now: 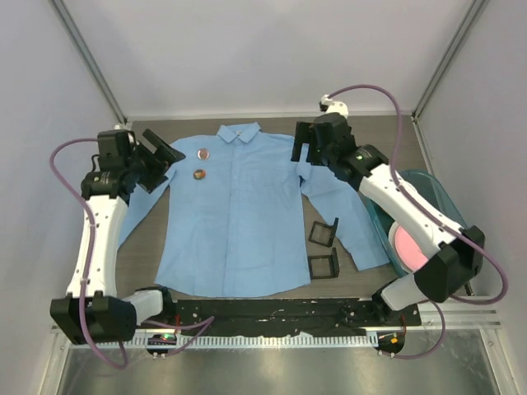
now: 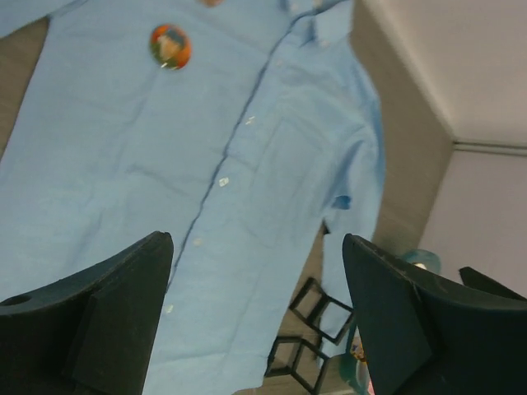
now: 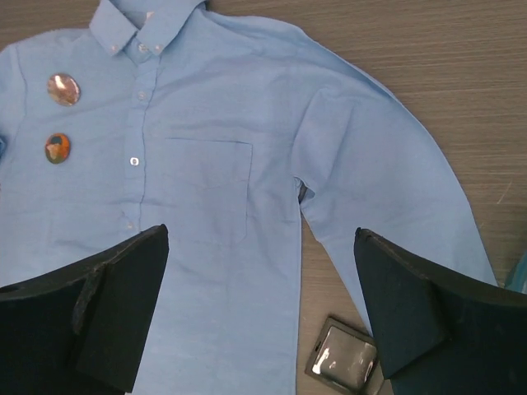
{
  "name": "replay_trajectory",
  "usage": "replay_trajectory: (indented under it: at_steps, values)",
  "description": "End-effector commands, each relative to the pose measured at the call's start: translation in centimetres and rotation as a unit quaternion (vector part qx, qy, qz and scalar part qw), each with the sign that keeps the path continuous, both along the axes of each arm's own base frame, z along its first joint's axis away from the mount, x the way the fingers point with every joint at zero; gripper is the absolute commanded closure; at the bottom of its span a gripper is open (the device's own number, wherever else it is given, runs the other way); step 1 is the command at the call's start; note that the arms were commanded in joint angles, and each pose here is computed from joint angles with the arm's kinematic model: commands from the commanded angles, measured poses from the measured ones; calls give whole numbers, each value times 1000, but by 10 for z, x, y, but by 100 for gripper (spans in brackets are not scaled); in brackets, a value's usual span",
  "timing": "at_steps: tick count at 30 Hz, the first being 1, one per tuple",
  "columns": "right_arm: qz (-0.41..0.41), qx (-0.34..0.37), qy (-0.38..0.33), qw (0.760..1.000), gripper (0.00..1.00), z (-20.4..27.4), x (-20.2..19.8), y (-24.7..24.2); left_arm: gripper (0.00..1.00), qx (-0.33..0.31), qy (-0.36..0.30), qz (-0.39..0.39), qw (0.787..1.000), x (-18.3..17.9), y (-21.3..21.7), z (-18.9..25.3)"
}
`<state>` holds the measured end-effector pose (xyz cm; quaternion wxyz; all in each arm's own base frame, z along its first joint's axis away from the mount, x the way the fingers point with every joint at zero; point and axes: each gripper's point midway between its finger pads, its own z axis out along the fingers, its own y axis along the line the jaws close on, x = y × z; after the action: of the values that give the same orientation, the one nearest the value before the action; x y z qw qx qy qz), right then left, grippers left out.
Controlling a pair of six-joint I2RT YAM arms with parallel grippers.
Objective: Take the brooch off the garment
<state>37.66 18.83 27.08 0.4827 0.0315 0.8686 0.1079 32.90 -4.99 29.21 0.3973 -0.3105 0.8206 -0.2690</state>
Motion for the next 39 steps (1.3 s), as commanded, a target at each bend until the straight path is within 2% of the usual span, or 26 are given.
replay_trajectory:
  at_steps: [1, 4, 5, 8, 10, 11, 14, 15, 16, 18, 19, 20, 22, 24, 26, 28, 32, 34, 38, 39]
  values:
    - [-13, -33, -8, 999, 0, -16, 29, 18, 12, 37, 76, 27, 996, 0, 9, -47]
    - [6, -29, 1, 1000, 0, -28, 52, 49, 12, 79, 96, 31, 992, 1, 18, -66]
    - [13, -36, 18, 999, 0, -49, 60, 60, 12, 97, 101, 40, 989, 6, 25, -74]
    - [47, -8, -4, 999, 0, -58, 76, 106, 13, 121, 107, 25, 986, 26, 27, -101]
    - [85, 16, -16, 996, 0, -61, 74, 140, 17, 149, 121, 30, 981, 35, 36, -122]
    - [99, 41, -40, 993, 0, -58, 82, 158, 20, 157, 151, 38, 975, 40, 41, -142]
    - [136, 98, -58, 984, 4, -55, 80, 201, 35, 175, 136, 37, 974, 64, 46, -141]
    - [143, 104, -43, 983, 6, -75, 82, 214, 36, 184, 134, 44, 973, 71, 50, -141]
    - [153, 136, -36, 978, 14, -73, 80, 230, 36, 189, 130, 56, 972, 75, 53, -139]
    - [168, 175, -37, 969, 22, -78, 82, 252, 36, 191, 115, 68, 972, 87, 57, -138]
    - [185, 193, -19, 963, 33, -94, 79, 267, 36, 185, 107, 61, 975, 93, 53, -137]
    - [191, 209, -27, 959, 36, -92, 81, 275, 37, 181, 92, 60, 977, 102, 51, -135]
    - [210, 221, -15, 952, 47, -109, 80, 290, 43, 177, 83, 41, 980, 116, 46, -139]
    - [223, 240, -12, 945, 49, -114, 79, 302, 48, 191, 56, -8, 980, 135, 27, -133]
    - [224, 244, 1, 944, 56, -129, 83, 308, 56, 214, 106, -54, 970, 134, 23, -162]
    - [233, 248, 3, 940, 61, -132, 83, 315, 59, 235, 117, -74, 962, 143, 22, -171]
    - [238, 270, 20, 933, 73, -148, 82, 324, 57, 268, 114, -114, 950, 151, 14, -184]
    - [233, 275, 27, 932, 77, -155, 81, 323, 52, 293, 109, -145, 939, 153, 3, -188]
    - [229, 279, 35, 932, 81, -163, 80, 323, 47, 338, 114, -170, 919, 158, -9, -196]
    - [228, 279, 37, 932, 85, -166, 80, 323, 47, 354, 118, -165, 913, 159, -10, -196]
